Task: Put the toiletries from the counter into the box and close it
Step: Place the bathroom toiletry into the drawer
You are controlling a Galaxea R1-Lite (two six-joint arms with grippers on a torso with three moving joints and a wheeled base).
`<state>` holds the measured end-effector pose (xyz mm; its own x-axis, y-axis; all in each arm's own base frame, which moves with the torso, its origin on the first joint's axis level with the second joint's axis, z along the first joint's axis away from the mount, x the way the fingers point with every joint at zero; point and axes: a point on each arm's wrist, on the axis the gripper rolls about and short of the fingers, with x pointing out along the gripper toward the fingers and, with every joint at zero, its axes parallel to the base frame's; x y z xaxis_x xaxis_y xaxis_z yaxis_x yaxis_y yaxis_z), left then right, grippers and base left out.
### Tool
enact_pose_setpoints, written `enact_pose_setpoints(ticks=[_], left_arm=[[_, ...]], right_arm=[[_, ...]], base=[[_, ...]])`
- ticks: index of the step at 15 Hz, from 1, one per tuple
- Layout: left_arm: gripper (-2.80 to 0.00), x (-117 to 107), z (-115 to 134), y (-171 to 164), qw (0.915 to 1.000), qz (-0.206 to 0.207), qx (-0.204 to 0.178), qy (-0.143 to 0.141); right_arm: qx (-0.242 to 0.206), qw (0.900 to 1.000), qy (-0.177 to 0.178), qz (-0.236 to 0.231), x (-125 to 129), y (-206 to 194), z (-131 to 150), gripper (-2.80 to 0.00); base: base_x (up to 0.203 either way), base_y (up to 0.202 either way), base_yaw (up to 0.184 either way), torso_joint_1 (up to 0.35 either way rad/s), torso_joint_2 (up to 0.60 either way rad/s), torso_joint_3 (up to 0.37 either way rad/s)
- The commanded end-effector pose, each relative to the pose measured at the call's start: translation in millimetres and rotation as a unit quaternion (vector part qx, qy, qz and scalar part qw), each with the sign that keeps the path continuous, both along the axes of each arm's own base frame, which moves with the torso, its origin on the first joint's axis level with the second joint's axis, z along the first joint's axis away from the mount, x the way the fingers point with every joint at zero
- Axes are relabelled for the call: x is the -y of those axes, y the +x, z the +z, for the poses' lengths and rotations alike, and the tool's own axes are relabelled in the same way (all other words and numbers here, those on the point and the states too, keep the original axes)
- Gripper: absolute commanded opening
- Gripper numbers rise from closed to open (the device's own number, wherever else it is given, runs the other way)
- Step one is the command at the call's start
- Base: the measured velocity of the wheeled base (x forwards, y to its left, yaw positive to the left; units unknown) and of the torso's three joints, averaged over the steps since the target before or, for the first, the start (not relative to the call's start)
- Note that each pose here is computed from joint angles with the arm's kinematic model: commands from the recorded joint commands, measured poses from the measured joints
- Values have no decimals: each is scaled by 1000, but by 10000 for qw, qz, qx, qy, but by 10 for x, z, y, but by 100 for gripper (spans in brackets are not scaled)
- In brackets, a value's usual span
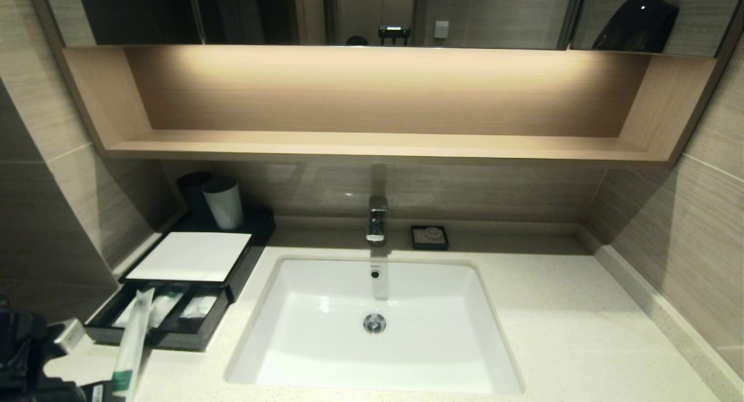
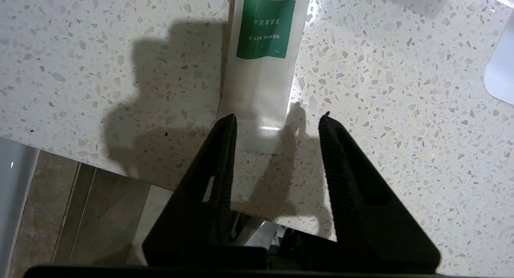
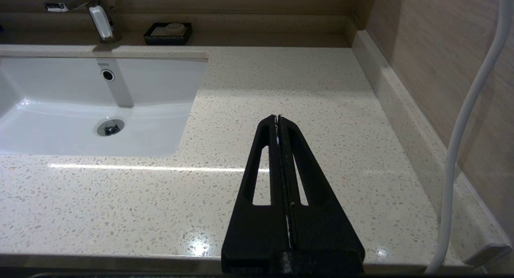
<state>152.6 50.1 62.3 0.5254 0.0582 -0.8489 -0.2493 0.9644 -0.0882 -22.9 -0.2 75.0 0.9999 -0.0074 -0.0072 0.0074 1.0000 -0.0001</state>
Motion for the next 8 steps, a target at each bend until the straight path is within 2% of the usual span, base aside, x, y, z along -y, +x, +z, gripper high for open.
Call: enact_pose_setpoints(ticks=[1,4,8], left_arm=[[0,-23,-43,44,10000,3,-54,-68],[0,-50,-87,122,9999,-26,76,-62],[0,-99,-165,181,9999,45,54,-77]], right_arm=[[-2,10000,0,-1,0,0,-1,-280],[-2,10000,0,-1,0,0,-1,-280],[-2,10000,0,-1,0,0,-1,-280]], base=[[0,0,0,0,0,0],[0,0,0,0,0,0],[0,0,0,0,0,0]])
